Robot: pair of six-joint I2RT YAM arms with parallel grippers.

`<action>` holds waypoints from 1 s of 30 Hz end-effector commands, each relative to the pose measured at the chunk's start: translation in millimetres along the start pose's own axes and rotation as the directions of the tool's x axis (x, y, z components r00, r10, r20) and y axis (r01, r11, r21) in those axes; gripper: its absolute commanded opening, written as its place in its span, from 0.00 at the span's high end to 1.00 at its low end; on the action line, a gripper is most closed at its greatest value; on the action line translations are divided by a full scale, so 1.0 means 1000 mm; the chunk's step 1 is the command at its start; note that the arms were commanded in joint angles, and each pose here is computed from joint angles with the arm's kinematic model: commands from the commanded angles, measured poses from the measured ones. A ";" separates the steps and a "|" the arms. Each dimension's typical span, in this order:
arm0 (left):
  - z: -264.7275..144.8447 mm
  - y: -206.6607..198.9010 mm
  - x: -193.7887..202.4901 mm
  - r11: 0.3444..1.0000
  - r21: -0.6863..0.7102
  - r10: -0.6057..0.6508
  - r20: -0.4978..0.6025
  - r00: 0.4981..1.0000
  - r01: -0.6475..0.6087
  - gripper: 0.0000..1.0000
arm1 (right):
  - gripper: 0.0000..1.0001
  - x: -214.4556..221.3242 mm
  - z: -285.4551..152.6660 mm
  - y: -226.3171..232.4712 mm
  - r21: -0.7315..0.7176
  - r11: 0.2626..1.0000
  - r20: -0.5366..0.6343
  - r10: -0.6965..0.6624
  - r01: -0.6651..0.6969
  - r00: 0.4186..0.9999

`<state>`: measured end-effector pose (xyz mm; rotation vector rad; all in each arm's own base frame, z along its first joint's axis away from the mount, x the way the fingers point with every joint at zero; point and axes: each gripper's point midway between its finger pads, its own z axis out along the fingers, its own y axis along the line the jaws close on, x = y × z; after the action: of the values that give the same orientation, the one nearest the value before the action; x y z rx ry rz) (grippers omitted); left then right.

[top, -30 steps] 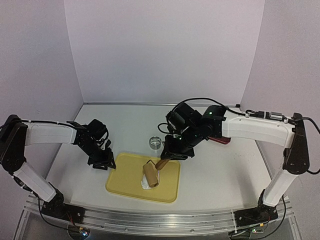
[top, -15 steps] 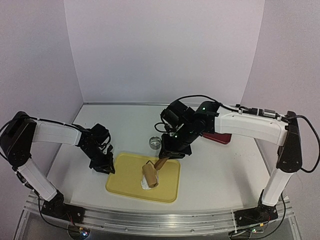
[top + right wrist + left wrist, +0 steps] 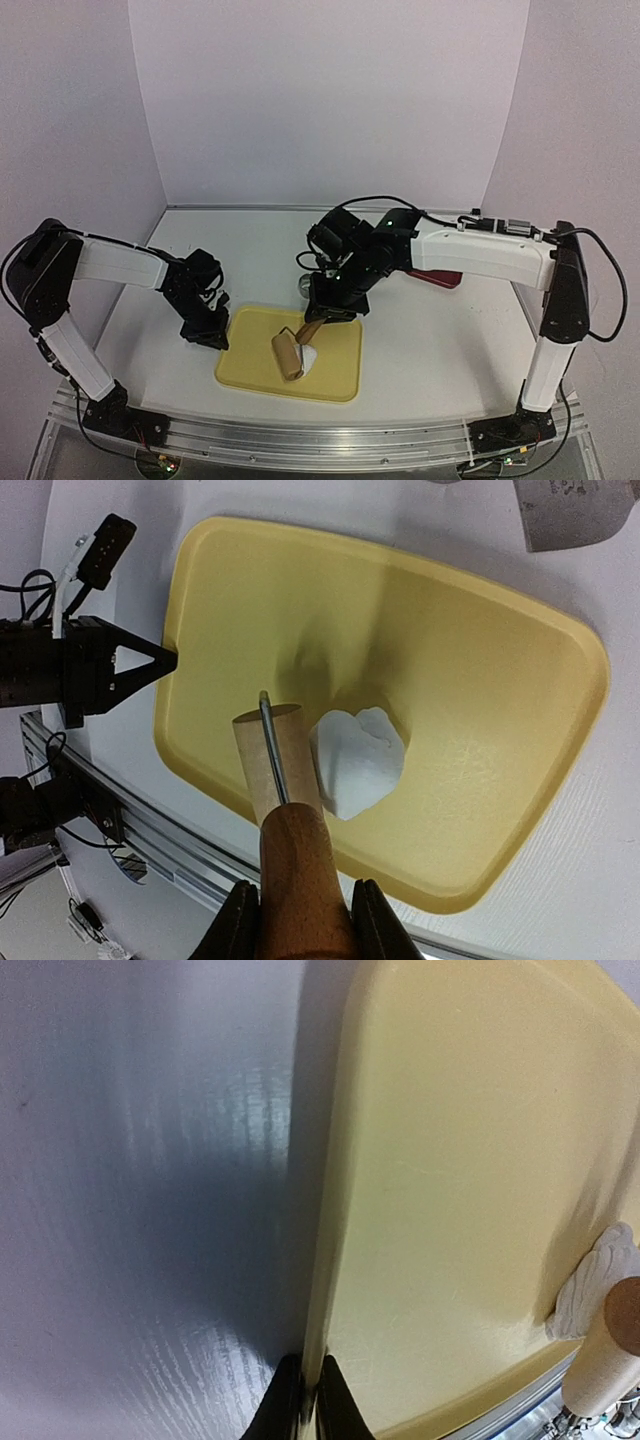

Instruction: Roll out the dumpling wrappers from the dough

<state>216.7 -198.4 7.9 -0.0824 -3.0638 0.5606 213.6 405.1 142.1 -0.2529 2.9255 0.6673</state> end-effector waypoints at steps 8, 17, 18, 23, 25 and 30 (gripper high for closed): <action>0.010 0.007 -0.008 0.999 -0.052 -0.001 0.002 1.000 0.001 1.00 | 1.00 0.016 0.002 -0.076 0.346 0.938 -0.025 -0.006 0.014 1.000; 0.007 -0.001 -0.014 0.999 -0.017 0.046 0.021 0.999 -0.046 1.00 | 1.00 -0.019 -0.049 0.044 -0.099 0.981 0.073 -0.161 0.168 0.984; 0.007 -0.001 -0.013 0.999 -0.021 0.049 0.021 0.999 -0.049 1.00 | 1.00 -0.022 -0.057 0.048 -0.110 0.980 0.095 -0.159 0.169 0.983; 0.006 0.002 -0.014 0.997 -0.034 0.064 0.025 0.998 -0.063 1.00 | 1.00 -0.021 -0.073 0.024 -0.034 0.994 0.140 -0.101 0.106 0.985; 0.006 0.000 -0.016 0.997 -0.030 0.070 0.029 0.997 -0.069 1.00 | 1.00 -0.017 -0.068 0.006 0.025 0.997 0.133 -0.079 0.076 0.988; 0.005 -0.003 -0.020 0.996 -0.027 0.084 0.036 0.996 -0.083 1.00 | 1.00 -0.009 -0.056 -0.017 0.110 0.992 0.099 -0.074 0.063 0.992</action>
<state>222.5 -213.1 8.7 -0.1647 -3.0539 0.6288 217.9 385.6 188.0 -0.3453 2.8295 0.5907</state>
